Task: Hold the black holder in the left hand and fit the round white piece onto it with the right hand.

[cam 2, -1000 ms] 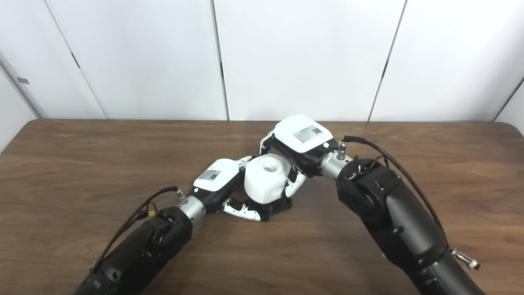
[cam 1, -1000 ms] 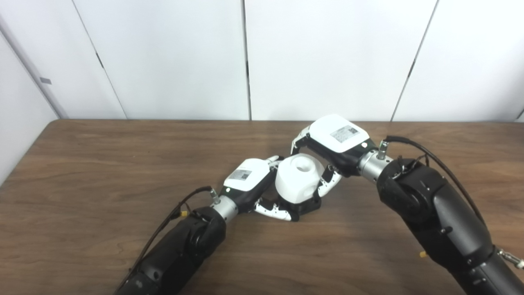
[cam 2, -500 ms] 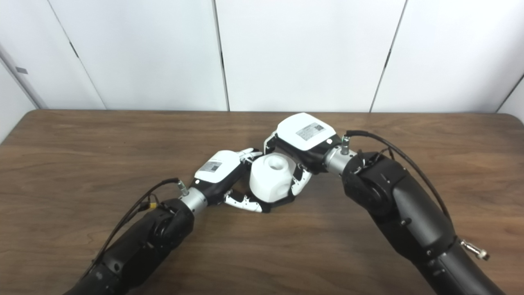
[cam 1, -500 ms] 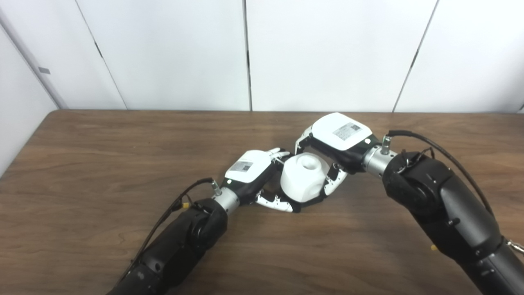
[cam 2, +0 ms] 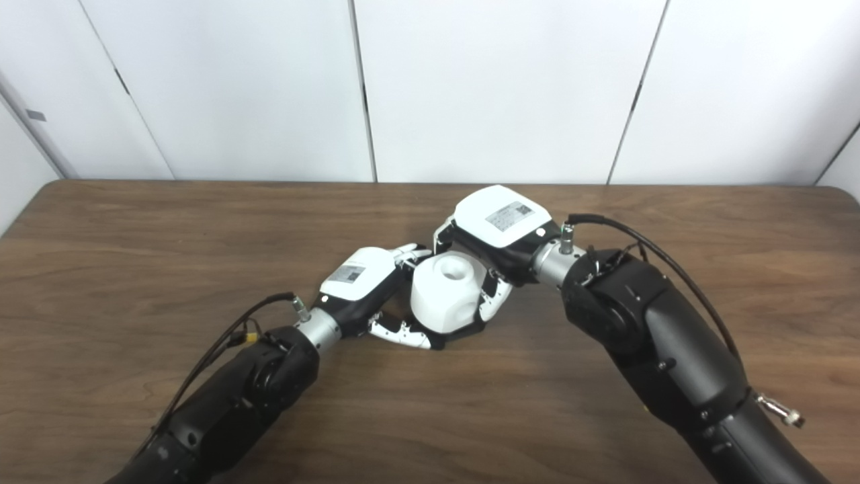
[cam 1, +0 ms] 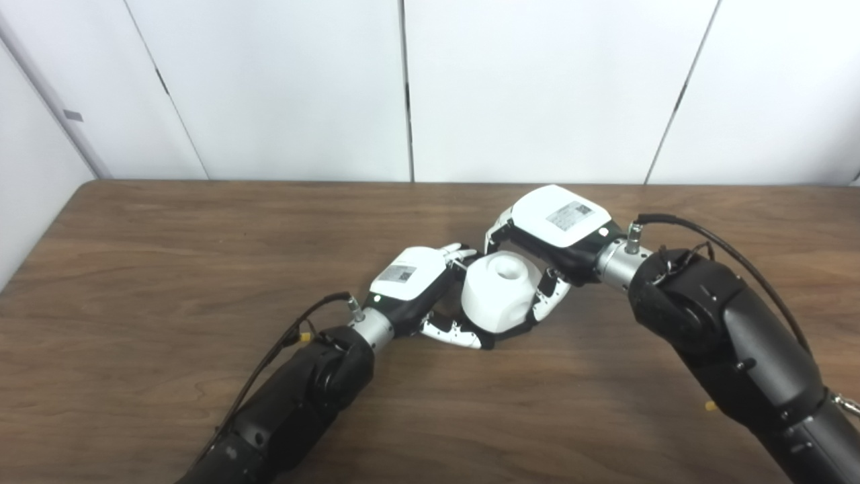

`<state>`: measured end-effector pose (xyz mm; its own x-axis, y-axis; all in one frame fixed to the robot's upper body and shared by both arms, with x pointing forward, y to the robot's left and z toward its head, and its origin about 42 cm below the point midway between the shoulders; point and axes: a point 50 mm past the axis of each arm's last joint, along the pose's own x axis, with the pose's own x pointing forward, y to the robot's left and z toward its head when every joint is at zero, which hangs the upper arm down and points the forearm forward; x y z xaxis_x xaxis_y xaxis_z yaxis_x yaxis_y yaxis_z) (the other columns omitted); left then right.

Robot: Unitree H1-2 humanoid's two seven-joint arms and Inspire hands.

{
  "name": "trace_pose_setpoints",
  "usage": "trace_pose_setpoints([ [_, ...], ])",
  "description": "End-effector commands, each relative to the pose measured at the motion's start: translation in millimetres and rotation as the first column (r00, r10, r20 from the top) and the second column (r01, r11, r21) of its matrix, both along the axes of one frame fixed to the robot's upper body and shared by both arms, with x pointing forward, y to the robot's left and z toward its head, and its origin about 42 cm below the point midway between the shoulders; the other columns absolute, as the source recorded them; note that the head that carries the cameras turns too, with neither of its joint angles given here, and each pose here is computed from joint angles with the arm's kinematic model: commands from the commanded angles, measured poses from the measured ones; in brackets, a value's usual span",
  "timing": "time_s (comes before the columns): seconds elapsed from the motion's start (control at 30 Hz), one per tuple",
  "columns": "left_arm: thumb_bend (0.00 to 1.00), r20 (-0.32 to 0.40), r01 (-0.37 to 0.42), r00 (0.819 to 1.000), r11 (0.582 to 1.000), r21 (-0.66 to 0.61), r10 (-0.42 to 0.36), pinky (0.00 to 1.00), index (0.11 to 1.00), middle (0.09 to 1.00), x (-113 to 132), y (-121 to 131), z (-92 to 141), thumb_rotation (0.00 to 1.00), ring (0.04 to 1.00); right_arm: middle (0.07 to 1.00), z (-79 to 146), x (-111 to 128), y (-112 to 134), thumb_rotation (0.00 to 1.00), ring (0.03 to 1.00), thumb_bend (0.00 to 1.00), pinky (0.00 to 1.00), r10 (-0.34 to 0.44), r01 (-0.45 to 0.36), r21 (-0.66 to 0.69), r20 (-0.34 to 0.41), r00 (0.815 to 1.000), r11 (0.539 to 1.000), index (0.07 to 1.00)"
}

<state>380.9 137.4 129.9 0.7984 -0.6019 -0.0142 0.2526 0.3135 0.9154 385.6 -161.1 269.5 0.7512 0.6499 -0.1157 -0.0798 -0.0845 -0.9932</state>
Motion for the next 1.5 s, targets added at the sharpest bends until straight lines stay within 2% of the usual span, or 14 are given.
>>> trace_pose_setpoints([
  [0.0, 0.52, -0.097, 0.061, 0.994, 0.995, 0.078, -0.054, 0.89, 0.485, 0.894, -15.6, -7.2, -23.2, 0.07, 0.944, 0.714, 2.7, -1.1, 1.7, 0.14, 0.803, 0.52, 0.78, 0.028, -0.028, -0.038, 0.000, 1.000, 0.999, 0.483],
  [0.17, 0.52, -0.094, 0.062, 0.994, 0.995, 0.075, -0.055, 0.87, 0.485, 0.890, -17.0, -6.8, -23.7, 0.07, 0.938, 0.714, 0.4, -1.6, 1.3, 0.14, 0.794, 0.52, 0.77, 0.014, -0.014, -0.019, 0.003, 1.000, 1.000, 0.487],
  [0.2, 0.52, -0.094, 0.061, 0.994, 0.995, 0.074, -0.054, 0.87, 0.485, 0.889, -17.0, -6.7, -23.6, 0.07, 0.938, 0.728, 0.5, -1.9, 1.4, 0.19, 0.789, 0.69, 0.76, 0.010, -0.010, -0.017, 0.002, 1.000, 1.000, 0.609],
  [0.23, 0.52, -0.092, 0.062, 0.994, 0.995, 0.075, -0.055, 0.87, 0.485, 0.888, -16.8, -6.5, -23.5, 0.07, 0.937, 0.734, 0.6, -2.2, 1.2, 0.21, 0.788, 0.75, 0.76, 0.000, 0.000, -0.011, -0.001, 1.000, 1.000, 0.651],
  [0.27, 0.52, -0.091, 0.062, 0.994, 0.995, 0.075, -0.055, 0.87, 0.485, 0.887, -16.5, -6.1, -23.5, 0.07, 0.935, 0.757, 0.8, -2.4, 0.9, 0.24, 0.788, 0.82, 0.76, -0.009, 0.009, -0.003, -0.002, 1.000, 1.000, 0.756],
  [0.3, 0.52, -0.091, 0.063, 0.994, 0.995, 0.075, -0.056, 0.87, 0.485, 0.888, -16.3, -5.9, -23.4, 0.07, 0.936, 0.783, 1.0, -2.5, 0.6, 0.27, 0.791, 0.88, 0.75, -0.014, 0.014, 0.002, -0.002, 1.000, 1.000, 0.850],
  [0.4, 0.52, -0.095, 0.060, 0.994, 0.995, 0.082, -0.052, 0.88, 0.485, 0.893, -15.3, -4.9, -23.2, 0.07, 0.941, 0.818, 2.0, -1.7, -0.5, 0.30, 0.797, 0.93, 0.74, -0.028, 0.028, 0.012, 0.008, 1.000, 1.000, 0.945],
  [0.93, 0.52, -0.105, 0.063, 0.993, 0.994, 0.087, -0.054, 0.88, 0.485, 0.895, -15.9, -4.5, -23.4, 0.07, 0.948, 0.802, 3.5, -1.4, -5.0, 0.26, 0.782, 0.91, 0.74, -0.047, 0.047, 0.017, 0.028, 0.998, 0.999, 0.923],
  [1.07, 0.52, -0.105, 0.063, 0.993, 0.994, 0.090, -0.053, 0.88, 0.485, 0.893, -16.1, -4.7, -23.4, 0.07, 0.946, 0.799, 4.8, -0.6, -8.2, 0.26, 0.772, 0.92, 0.73, -0.055, 0.053, 0.039, 0.039, 0.998, 0.998, 0.968],
  [1.17, 0.52, -0.108, 0.062, 0.993, 0.994, 0.090, -0.052, 0.88, 0.485, 0.895, -16.0, -4.2, -23.9, 0.07, 0.948, 0.808, 9.0, 0.2, -14.9, 0.27, 0.775, 0.92, 0.72, -0.072, 0.070, 0.053, 0.046, 0.996, 0.996, 0.996],
  [1.47, 0.52, -0.105, 0.065, 0.993, 0.994, 0.090, -0.055, 0.88, 0.485, 0.894, -14.8, -0.9, -25.5, 0.07, 0.946, 0.804, 30.3, 4.6, -45.4, 0.26, 0.752, 0.95, 0.65, -0.144, 0.132, 0.141, 0.080, 0.986, 0.981, 1.000],
])
